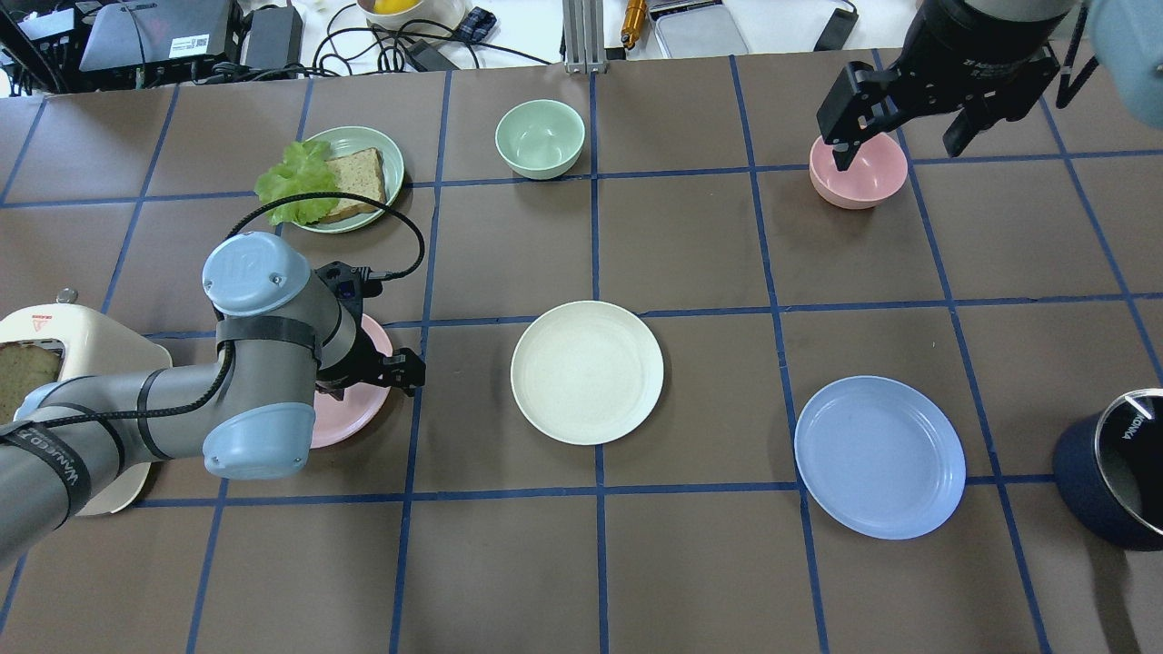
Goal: Stack three plates with pink and blue
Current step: 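Lower the left gripper and grasp the pink plate's rim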
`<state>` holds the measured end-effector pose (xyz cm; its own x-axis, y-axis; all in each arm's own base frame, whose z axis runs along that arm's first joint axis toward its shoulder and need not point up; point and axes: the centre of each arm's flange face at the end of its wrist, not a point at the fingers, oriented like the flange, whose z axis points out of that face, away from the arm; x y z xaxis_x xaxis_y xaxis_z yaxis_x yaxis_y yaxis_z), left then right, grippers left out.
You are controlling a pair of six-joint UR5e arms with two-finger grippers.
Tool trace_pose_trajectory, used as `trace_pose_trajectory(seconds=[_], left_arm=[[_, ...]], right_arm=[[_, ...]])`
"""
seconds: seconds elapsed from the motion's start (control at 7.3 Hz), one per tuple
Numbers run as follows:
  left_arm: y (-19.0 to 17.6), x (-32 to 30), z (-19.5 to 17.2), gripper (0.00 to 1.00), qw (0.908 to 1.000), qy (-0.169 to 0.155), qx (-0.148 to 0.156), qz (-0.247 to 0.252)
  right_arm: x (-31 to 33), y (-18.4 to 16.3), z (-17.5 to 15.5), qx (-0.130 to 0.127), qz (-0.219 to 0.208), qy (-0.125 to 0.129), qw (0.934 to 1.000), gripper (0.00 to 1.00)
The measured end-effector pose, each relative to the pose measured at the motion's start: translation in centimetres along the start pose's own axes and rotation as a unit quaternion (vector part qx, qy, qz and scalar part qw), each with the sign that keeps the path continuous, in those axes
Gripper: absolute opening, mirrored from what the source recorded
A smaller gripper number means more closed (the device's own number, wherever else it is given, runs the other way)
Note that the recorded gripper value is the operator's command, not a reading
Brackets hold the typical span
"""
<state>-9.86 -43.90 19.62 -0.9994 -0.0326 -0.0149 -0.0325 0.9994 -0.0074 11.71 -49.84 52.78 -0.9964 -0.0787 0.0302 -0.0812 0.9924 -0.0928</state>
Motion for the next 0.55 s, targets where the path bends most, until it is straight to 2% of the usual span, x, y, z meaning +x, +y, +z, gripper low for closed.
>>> trace_pose_trajectory(seconds=[0.14, 0.27, 0.55], left_arm=[[-0.21, 0.11, 0.59, 0.76, 1.0000, 0.000, 0.000, 0.001], [-0.55, 0.25, 0.92, 0.65, 0.9999, -0.001, 0.008, 0.007], [-0.82, 0.73, 1.23, 0.62, 0.9991, -0.014, 0.017, 0.036]], right_arm=[[0.00, 0.00, 0.00, 0.000, 0.000, 0.000, 1.0000, 1.00], [0.00, 0.00, 0.00, 0.000, 0.000, 0.000, 1.0000, 1.00], [0.00, 0.00, 0.00, 0.000, 0.000, 0.000, 1.0000, 1.00]])
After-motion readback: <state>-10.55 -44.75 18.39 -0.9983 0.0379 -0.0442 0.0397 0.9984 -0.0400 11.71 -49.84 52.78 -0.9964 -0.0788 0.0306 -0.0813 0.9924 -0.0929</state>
